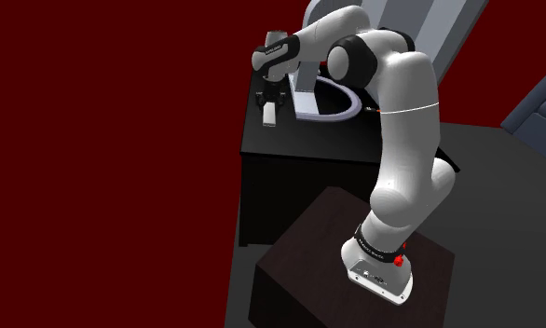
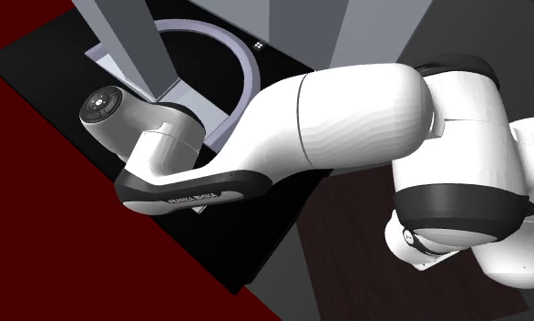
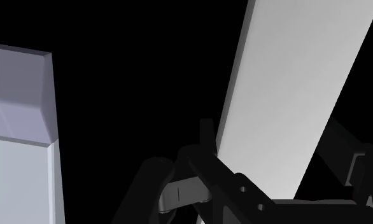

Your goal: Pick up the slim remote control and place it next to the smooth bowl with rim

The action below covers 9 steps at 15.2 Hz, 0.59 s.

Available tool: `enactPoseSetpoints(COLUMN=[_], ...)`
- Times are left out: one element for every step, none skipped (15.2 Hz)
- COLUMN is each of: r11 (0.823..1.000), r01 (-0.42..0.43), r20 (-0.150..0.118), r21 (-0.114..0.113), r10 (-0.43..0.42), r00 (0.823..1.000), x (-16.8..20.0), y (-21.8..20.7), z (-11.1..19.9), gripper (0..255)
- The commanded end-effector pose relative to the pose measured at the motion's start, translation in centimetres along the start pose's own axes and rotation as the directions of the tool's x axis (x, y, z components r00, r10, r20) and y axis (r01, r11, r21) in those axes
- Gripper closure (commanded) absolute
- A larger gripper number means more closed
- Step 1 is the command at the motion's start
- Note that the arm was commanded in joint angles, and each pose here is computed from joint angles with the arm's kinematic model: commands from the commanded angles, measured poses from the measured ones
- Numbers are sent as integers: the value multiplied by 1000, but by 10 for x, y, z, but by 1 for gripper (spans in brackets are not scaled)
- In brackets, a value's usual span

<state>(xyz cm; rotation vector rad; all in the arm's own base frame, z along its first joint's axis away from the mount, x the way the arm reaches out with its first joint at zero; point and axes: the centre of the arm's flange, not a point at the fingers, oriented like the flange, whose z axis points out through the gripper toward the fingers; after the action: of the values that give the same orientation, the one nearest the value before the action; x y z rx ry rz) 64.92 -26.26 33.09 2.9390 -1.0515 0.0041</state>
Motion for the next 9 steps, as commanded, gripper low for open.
enactPoseSetpoints(r11=[1000, 1000, 1000, 1000, 1000, 1000, 1000, 1000, 1000], r01=[0, 0, 0, 0, 0, 0, 0, 0, 0], r20=[0, 0, 0, 0, 0, 0, 0, 0, 0], r21=[0, 0, 0, 0, 0, 0, 0, 0, 0], r10=[0, 0, 0, 0, 0, 0, 0, 0, 0], r00=[1000, 1000, 1000, 1000, 1000, 1000, 1000, 1000, 1000], x=[0, 0, 0, 0, 0, 0, 0, 0, 0], y=[0, 0, 0, 0, 0, 0, 0, 0, 0], z=[0, 0, 0, 0, 0, 0, 0, 0, -5], gripper=[255, 255, 255, 255, 255, 255, 255, 255, 255])
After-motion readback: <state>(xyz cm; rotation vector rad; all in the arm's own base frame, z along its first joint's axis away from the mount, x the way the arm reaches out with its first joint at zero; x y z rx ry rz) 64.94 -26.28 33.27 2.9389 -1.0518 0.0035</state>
